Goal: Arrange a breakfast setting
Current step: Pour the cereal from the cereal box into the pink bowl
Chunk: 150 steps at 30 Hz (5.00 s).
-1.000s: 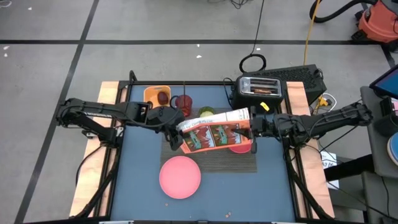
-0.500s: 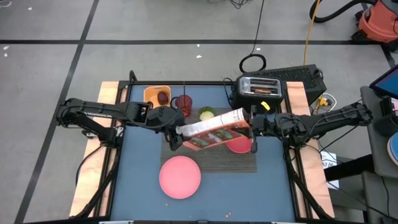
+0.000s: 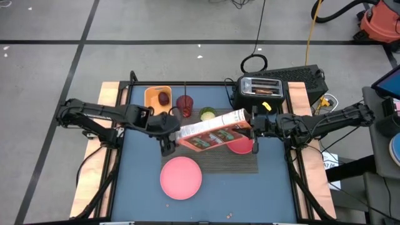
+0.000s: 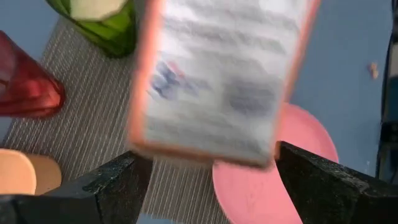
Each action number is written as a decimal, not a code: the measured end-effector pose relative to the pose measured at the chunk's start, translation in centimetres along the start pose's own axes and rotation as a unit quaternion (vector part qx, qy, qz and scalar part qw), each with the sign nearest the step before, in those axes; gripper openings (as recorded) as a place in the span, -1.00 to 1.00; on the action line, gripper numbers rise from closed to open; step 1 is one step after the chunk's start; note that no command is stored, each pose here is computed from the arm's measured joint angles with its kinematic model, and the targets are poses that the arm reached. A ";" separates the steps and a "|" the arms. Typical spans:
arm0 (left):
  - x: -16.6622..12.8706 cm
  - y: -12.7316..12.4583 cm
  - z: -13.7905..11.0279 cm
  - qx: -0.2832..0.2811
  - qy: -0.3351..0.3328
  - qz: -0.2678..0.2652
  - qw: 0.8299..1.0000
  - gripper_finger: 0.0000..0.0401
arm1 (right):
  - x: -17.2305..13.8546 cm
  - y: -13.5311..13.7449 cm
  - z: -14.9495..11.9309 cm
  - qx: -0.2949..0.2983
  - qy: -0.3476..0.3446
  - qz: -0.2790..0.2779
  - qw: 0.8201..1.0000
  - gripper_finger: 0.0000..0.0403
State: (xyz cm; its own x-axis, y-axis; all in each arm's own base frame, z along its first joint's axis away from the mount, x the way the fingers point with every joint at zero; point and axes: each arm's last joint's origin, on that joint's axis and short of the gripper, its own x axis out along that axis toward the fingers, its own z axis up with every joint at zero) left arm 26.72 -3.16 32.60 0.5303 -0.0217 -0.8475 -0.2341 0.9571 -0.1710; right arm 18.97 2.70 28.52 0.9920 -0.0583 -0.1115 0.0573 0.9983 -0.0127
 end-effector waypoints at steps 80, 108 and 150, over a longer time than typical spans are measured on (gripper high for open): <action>6.1 1.9 -6.2 -0.004 -0.578 -0.061 0.814 0.69 | 1.3 0.4 2.3 0.016 -0.146 0.000 0.989 -1.00; 6.6 1.9 -6.4 0.014 -0.555 -0.050 0.830 -0.04 | 1.4 0.4 1.7 0.020 -0.112 0.001 0.993 -0.86; 0.7 -0.2 0.3 0.047 -0.390 0.006 0.920 -0.03 | -7.9 -1.9 -3.0 0.059 0.188 -0.021 0.980 -0.15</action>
State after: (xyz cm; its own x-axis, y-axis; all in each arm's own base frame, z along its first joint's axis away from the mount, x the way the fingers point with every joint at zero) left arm 27.40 -3.26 32.17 0.9598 0.1674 -0.2253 -0.1913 0.9775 -0.0887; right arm 10.72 1.24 26.44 0.8785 -0.0760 -0.4717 0.1321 0.9874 0.0871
